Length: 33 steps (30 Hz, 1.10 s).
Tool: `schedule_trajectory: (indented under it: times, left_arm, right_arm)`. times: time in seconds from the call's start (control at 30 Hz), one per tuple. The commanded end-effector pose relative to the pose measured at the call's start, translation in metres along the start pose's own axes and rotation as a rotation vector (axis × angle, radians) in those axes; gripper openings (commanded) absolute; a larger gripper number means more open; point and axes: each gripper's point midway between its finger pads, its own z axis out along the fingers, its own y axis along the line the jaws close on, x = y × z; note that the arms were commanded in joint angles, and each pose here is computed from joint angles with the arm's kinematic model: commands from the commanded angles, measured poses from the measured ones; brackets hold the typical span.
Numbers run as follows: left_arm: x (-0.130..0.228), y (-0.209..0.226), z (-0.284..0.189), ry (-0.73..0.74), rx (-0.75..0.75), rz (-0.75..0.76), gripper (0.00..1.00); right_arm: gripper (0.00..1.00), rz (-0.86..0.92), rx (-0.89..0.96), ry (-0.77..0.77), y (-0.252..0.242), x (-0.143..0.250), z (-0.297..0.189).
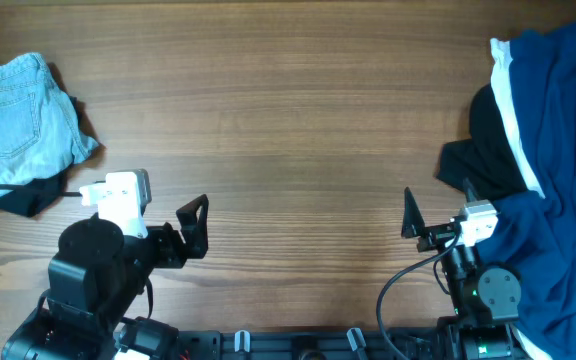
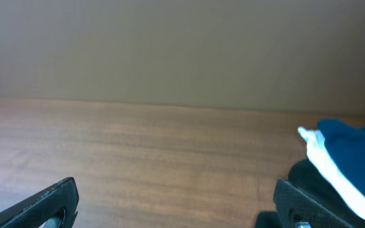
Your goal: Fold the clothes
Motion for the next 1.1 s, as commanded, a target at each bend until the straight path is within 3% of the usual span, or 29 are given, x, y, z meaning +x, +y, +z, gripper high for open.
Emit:
schedule_trajectory:
  times: [0.0,0.93,1.07]
  left_arm:
    - [0.001,0.002,0.002,0.0,-0.01,-0.006,1.0]
    - [0.001,0.002,0.002,0.0,-0.011,-0.005,1.0]
    - [0.003,0.023,0.0,-0.001,-0.109,0.013,1.0]
  right_arm:
    - [1.0,0.032,-0.014,-0.013,0.002,-0.003,-0.001]
    - [1.0,0.032,-0.014,-0.013,0.002,-0.003,-0.001]
    - [1.0,0.032,-0.014,-0.013,0.002,-0.003,-0.001]
